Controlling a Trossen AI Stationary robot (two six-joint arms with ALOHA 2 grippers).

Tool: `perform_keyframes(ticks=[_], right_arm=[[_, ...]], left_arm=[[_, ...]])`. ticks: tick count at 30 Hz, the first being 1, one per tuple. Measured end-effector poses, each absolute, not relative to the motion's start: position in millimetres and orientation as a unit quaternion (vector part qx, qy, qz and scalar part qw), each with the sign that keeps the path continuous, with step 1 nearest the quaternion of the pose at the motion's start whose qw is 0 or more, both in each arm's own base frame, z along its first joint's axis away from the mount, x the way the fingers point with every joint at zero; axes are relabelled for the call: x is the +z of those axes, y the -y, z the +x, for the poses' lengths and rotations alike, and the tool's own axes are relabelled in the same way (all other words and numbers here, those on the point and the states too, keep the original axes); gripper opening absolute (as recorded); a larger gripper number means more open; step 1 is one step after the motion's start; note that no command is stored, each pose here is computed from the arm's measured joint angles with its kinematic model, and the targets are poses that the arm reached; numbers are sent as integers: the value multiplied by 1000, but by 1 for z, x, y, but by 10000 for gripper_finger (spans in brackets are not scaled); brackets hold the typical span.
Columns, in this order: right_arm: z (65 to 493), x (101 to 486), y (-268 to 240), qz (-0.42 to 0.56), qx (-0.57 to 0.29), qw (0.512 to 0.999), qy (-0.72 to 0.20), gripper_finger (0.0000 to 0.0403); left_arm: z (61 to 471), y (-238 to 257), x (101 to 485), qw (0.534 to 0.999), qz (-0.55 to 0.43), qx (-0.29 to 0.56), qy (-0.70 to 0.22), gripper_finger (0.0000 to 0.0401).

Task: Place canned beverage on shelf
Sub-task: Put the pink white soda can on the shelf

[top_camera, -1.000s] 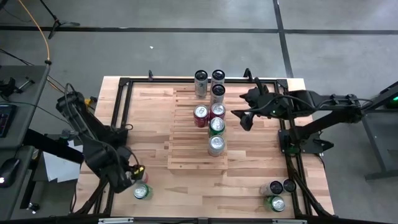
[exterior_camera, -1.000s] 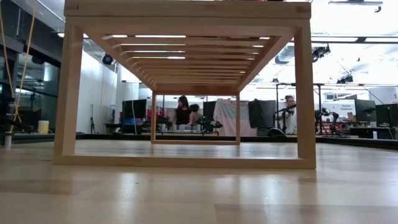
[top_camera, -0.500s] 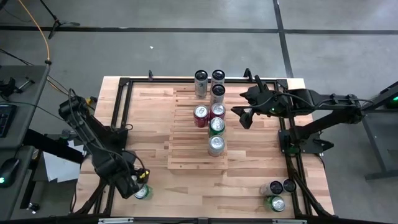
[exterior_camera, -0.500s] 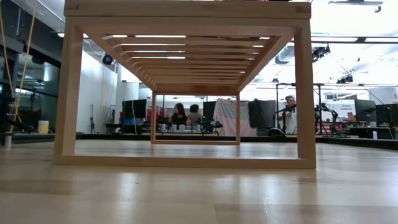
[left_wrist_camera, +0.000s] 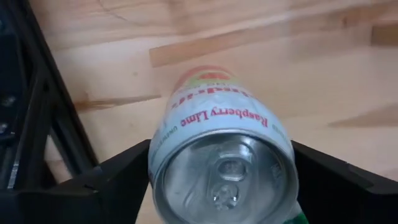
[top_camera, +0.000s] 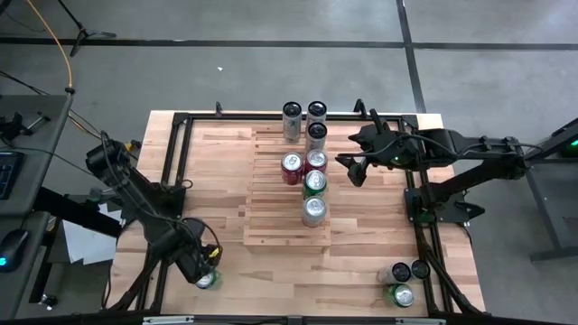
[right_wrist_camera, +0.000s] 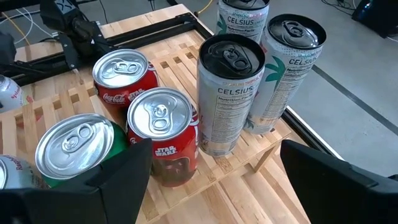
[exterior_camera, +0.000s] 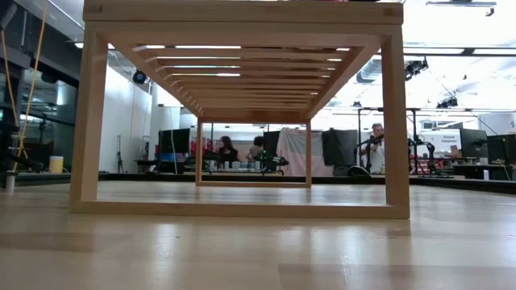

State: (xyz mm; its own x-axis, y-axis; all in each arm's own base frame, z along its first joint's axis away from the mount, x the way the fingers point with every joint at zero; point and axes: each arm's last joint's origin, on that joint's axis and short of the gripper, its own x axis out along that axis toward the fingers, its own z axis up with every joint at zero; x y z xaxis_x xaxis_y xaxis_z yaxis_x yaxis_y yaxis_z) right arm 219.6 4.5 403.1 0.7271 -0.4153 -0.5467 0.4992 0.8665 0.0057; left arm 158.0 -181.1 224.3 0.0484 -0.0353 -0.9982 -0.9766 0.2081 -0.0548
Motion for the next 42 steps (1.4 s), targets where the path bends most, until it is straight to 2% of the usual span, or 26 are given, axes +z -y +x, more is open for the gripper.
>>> perform_keyframes(ticks=[4, 10, 19, 24, 27, 29, 34, 38, 42], right_arm=[[220, 403, -4, 76, -247, 926, -275, 339], [220, 403, -4, 76, -247, 926, -275, 339], [220, 403, -4, 76, -247, 926, -275, 339], [220, 403, -4, 77, -247, 926, -274, 339], [220, 403, -4, 87, -250, 925, -272, 339], [220, 403, -5, 90, -251, 925, -271, 339], [220, 403, -5, 94, -252, 925, -270, 339], [220, 403, -5, 94, -252, 925, -270, 339], [220, 404, -5, 95, -251, 926, -267, 339]], left_arm=[[158, 173, 236, 560, -459, 383, -574, 274], [150, 139, 276, 612, -496, 299, -538, 274], [117, 86, 348, 719, -538, 151, -413, 274], [111, 70, 409, 816, -515, 43, -258, 274], [112, 67, 447, 895, -423, -22, -137, 274], [117, 69, 462, 939, -332, -28, -88, 274], [137, 79, 476, 992, -89, 24, -92, 274], [156, 87, 484, 980, 134, 75, -124, 274], [178, 99, 481, 902, 365, 138, -182, 274]])
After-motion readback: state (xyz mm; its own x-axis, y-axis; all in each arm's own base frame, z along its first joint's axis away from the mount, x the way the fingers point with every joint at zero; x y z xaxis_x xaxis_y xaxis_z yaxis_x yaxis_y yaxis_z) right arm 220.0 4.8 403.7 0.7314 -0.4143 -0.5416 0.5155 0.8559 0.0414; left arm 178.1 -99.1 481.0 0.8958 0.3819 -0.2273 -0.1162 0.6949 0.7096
